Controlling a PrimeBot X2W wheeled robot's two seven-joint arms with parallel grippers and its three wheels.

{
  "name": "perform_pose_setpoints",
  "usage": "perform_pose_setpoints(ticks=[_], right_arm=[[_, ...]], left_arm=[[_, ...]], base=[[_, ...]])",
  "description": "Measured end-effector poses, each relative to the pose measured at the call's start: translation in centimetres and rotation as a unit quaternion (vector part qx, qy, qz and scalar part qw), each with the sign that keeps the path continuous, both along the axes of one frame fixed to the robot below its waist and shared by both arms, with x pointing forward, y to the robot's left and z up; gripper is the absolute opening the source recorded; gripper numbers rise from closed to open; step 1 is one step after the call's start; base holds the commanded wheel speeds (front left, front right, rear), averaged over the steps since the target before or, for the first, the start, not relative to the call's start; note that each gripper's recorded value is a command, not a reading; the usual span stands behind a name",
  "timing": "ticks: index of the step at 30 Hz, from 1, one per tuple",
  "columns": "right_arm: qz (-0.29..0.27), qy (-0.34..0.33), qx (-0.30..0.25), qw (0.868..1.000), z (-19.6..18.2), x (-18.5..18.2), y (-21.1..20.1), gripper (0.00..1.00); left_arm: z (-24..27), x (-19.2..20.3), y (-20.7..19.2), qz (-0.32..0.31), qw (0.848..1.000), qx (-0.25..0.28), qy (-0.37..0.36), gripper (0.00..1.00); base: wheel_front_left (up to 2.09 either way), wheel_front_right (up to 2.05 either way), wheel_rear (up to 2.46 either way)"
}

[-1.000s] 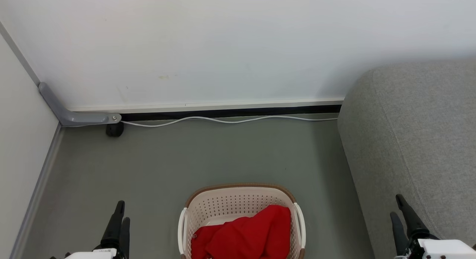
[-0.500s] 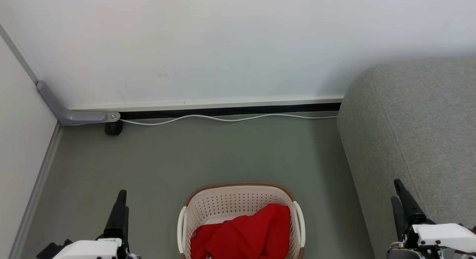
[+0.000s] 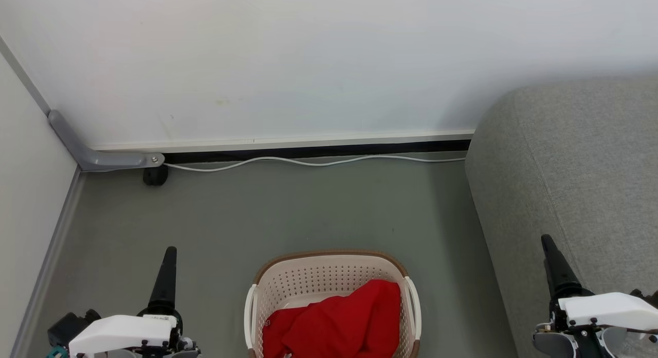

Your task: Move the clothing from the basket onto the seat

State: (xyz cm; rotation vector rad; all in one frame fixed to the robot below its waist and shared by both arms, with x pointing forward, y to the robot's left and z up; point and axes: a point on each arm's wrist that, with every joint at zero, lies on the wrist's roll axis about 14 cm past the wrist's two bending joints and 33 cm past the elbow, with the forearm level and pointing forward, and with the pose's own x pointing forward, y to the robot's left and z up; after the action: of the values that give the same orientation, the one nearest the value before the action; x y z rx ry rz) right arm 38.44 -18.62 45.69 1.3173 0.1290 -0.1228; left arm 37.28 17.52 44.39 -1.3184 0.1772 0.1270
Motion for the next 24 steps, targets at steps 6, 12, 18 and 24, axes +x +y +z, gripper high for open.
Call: perform_pose_setpoints(ticks=[6, 12, 18, 24], right_arm=[[0.009, -0.004, -0.04, 0.999, 0.3, 0.6, 0.3, 1.0], [0.017, -0.005, -0.081, 0.997, 0.4, 1.1, 0.4, 1.0], [0.032, -0.011, -0.131, 0.991, 0.7, 1.5, 0.7, 1.0], [0.044, -0.02, -0.18, 0.983, 1.3, 2.1, 1.0, 1.0]], left_arm=[[0.2, 0.5, -0.1, -0.008, 0.999, 0.037, -0.004, 1.0], [0.6, 1.1, 0.0, -0.017, 0.997, 0.078, -0.01, 1.0], [0.3, 1.2, -0.4, -0.031, 0.992, 0.119, -0.01, 1.0], [1.1, 2.0, -0.8, -0.047, 0.984, 0.17, -0.025, 1.0]], base=[[0.0, 0.0, 0.0], [0.0, 0.0, 0.0], [0.0, 0.0, 0.0], [0.0, 0.0, 0.0]])
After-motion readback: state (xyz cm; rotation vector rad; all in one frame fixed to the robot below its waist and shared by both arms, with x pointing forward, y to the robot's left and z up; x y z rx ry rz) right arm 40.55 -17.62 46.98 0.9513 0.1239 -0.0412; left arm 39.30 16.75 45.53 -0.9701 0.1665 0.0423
